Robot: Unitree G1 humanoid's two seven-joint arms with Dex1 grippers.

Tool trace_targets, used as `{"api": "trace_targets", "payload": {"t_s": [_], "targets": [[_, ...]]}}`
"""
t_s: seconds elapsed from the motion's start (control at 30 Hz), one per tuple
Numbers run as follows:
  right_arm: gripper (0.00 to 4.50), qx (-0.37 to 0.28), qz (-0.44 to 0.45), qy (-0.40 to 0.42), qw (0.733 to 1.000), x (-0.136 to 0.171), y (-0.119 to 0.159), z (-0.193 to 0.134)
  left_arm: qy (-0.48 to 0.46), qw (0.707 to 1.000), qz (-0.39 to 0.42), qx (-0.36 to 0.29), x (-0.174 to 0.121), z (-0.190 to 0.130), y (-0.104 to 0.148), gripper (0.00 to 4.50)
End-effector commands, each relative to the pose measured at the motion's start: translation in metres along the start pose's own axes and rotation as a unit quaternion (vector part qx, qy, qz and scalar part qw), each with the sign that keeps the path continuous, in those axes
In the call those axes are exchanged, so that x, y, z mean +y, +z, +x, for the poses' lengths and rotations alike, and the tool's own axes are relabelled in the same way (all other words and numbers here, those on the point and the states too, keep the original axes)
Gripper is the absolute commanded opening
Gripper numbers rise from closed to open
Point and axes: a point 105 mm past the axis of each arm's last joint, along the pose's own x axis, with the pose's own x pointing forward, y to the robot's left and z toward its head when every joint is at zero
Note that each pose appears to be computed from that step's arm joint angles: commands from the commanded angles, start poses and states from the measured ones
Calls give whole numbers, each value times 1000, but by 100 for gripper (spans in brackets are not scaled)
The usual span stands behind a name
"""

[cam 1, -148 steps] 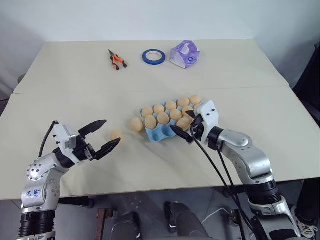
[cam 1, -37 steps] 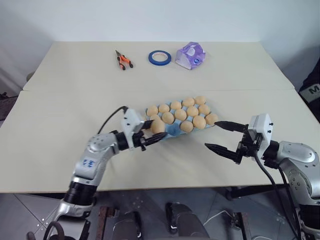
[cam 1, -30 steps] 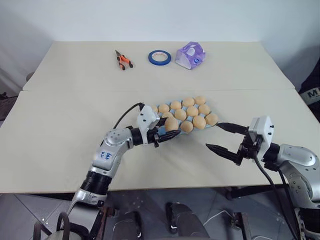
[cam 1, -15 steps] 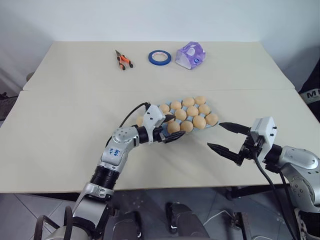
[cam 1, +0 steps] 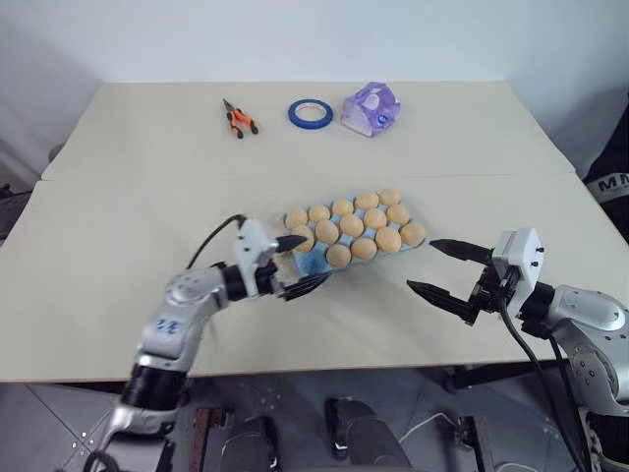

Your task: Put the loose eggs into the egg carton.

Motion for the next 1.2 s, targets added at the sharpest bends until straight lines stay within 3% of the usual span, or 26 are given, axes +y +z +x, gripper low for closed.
{"api": "trace_targets", "payload": {"t_s": [0.03, 0.33, 0.53, 0.8, 0.97, 1.2], "targets": [[450, -19, -19, 3, 1000, -2, 11, -1, 27, 999, 10, -21, 8, -27, 18, 447], [450, -20, -22, 19, 999, -4, 13, 0, 131, 990, -40, 30, 29, -124, -12, 447], [450, -21, -25, 24, 999, -6, 14, 1, 164, 985, -36, 44, 34, -153, -21, 447], [450, -25, -27, 35, 999, -4, 16, 0, 142, 990, 1, 13, 38, -134, -7, 447], [450, -17, -3, 99, 995, 22, 12, -14, 106, 992, 56, -24, 48, -85, 7, 447], [450, -9, 8, 72, 997, 19, 6, -26, 67, 994, 76, -25, 59, -38, -4, 447]]}}
